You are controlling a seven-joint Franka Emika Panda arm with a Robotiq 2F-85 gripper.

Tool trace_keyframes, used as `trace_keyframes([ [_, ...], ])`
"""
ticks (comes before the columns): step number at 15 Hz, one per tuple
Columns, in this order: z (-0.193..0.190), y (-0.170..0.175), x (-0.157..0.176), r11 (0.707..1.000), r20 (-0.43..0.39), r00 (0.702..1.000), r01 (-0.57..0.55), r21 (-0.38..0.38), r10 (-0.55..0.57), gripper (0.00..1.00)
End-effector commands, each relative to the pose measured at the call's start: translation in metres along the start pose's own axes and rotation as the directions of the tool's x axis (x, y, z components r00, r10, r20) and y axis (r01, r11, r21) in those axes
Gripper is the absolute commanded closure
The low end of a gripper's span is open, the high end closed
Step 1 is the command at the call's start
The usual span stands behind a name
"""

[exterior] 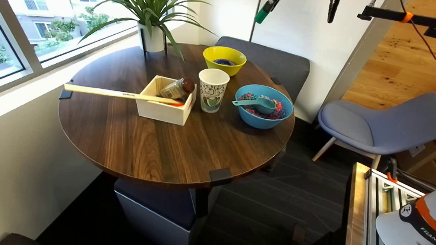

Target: Put the green block in the yellow bowl

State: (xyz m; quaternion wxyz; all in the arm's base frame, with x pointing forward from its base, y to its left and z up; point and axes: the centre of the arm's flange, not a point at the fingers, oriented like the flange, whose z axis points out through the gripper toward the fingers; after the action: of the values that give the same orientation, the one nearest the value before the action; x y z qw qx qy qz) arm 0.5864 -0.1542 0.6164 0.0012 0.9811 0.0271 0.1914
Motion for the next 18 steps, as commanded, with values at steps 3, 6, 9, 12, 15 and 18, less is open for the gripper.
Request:
trace_keyframes([
  [3, 0.055, 0.073, 0.038, 0.99, -0.063, 0.993, 0.108, 0.086, -0.103, 0.92],
  [6, 0.082, 0.063, 0.063, 0.968, -0.038, 0.983, 0.184, 0.168, -0.18, 0.92],
  [9, 0.112, 0.039, 0.076, 0.947, 0.034, 0.978, 0.192, 0.258, -0.208, 0.92],
  [12, 0.142, 0.033, 0.077, 0.945, 0.079, 0.979, 0.161, 0.284, -0.19, 0.92],
  [15, 0.163, 0.046, 0.08, 0.956, 0.088, 0.987, 0.109, 0.273, -0.138, 0.92],
  [18, 0.184, 0.051, 0.081, 0.95, 0.133, 0.984, 0.069, 0.304, -0.115, 0.92],
])
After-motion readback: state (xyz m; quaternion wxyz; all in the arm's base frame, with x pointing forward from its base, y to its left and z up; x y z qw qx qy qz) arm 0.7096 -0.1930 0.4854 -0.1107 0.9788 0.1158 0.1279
